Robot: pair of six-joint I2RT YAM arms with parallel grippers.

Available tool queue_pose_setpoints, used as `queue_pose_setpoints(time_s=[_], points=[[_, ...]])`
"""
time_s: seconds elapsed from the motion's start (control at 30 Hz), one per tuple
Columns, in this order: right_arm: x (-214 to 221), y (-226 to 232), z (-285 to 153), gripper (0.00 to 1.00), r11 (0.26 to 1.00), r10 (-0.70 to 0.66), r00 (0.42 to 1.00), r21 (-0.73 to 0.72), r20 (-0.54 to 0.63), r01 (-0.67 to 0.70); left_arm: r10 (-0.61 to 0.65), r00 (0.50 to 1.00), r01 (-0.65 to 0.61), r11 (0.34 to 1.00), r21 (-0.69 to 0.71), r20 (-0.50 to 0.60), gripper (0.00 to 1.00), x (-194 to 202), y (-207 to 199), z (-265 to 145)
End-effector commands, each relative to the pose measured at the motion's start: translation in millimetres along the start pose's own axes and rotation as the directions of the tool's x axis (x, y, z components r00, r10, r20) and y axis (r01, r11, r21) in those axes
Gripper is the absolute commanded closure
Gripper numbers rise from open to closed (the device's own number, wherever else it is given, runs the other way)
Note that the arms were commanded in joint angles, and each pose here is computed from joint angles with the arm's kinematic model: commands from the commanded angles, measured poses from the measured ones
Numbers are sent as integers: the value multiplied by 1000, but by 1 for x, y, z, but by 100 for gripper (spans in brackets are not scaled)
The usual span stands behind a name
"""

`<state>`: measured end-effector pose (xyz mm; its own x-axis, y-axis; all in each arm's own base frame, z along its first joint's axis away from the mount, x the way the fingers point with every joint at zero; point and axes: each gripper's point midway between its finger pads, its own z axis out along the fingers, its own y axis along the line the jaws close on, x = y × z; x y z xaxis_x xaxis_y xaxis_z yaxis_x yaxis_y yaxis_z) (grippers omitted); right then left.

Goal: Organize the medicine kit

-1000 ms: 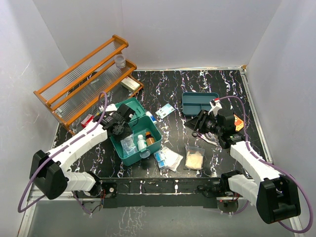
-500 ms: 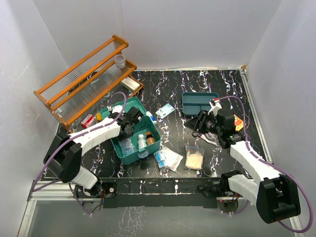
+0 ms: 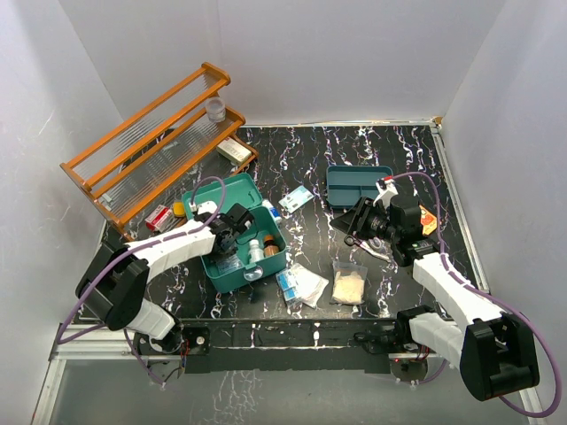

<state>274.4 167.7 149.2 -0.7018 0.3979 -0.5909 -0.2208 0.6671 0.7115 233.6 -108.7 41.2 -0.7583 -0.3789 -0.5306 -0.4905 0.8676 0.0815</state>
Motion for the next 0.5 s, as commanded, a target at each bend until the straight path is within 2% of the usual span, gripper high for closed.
queue_pose_setpoints(time_s=[0.0,0.2,0.47], points=[[-12,11,0,61,999,-37,998,-37,43,39,-3,1000,3,999,38,-8,73,5,-4,3],[-15,14,-1,60,999,-37,998,-37,50,39,14,1000,-14,999,44,5,75,-12,-9,-14],[-11,6,-1,58,1000,-30,999,-5,38,30,-26,999,15,977,215,46,63,-46,-18,-72]])
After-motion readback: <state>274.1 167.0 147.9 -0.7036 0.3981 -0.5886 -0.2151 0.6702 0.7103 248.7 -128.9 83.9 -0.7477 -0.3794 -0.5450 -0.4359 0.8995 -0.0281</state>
